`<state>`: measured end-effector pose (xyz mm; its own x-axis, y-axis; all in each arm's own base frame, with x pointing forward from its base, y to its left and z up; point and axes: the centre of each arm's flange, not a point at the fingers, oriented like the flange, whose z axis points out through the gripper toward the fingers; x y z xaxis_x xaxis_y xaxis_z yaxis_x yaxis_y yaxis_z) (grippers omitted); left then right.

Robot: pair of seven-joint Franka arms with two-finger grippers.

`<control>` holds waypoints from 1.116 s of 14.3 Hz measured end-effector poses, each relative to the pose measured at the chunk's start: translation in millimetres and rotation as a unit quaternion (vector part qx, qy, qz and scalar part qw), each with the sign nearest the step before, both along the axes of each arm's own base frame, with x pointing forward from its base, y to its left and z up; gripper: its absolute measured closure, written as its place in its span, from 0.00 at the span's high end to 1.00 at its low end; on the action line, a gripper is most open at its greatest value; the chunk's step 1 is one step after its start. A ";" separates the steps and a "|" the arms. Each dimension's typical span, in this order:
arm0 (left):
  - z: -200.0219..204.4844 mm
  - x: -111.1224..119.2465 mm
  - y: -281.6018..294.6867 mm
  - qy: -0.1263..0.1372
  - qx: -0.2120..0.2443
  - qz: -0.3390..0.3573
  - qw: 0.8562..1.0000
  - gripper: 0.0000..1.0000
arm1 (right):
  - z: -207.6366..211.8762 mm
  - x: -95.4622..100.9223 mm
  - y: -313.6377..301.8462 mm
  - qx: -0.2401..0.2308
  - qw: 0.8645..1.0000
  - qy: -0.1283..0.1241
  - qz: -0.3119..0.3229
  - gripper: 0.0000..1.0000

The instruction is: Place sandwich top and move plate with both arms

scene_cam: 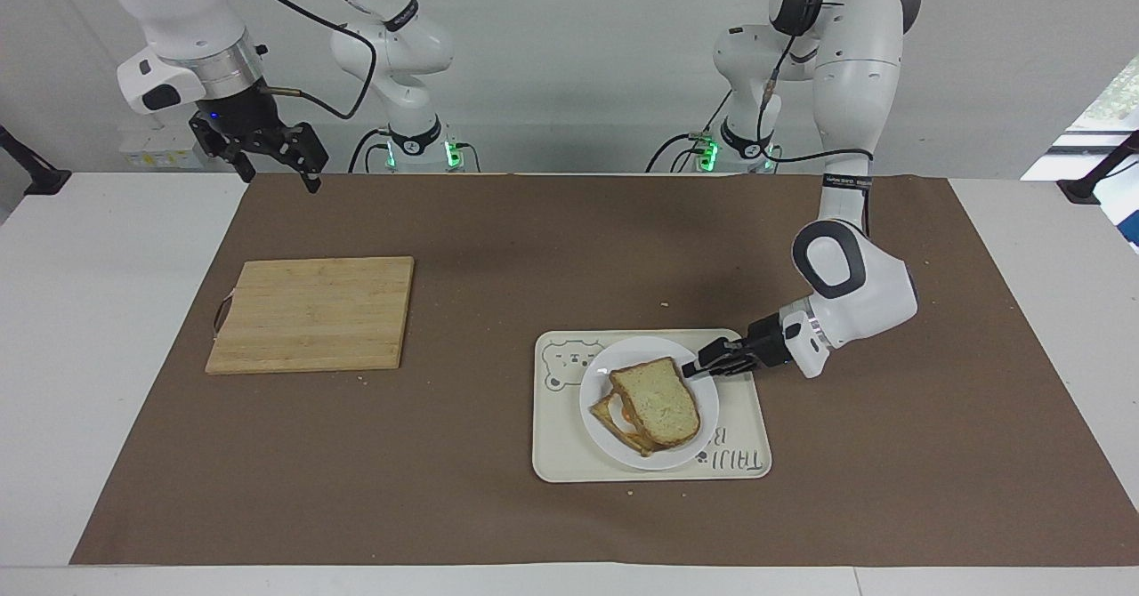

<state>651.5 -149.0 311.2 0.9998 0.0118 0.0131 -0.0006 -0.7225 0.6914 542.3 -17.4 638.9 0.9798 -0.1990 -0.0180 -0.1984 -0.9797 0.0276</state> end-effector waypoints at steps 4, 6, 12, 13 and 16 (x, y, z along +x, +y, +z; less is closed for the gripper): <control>71.4 0.3 13.5 -0.055 0.099 -0.035 0.993 1.00 | 0.1 0.0 0.0 0.000 1.000 0.000 0.000 1.00; 118.2 -6.4 22.7 -0.087 0.165 -0.057 0.981 1.00 | 0.1 0.0 0.0 0.000 1.000 0.000 0.000 1.00; 279.8 -48.3 79.0 -0.086 0.318 -0.132 0.935 1.00 | 0.1 0.0 0.0 0.000 1.000 0.000 0.000 1.00; 294.8 -55.4 86.0 -0.078 0.336 -0.136 0.929 1.00 | 0.1 0.0 0.0 0.000 1.000 0.000 0.000 1.00; 331.2 -79.6 91.2 -0.066 0.355 -0.145 0.921 1.00 | 0.1 0.0 0.0 0.000 1.000 0.000 0.000 1.00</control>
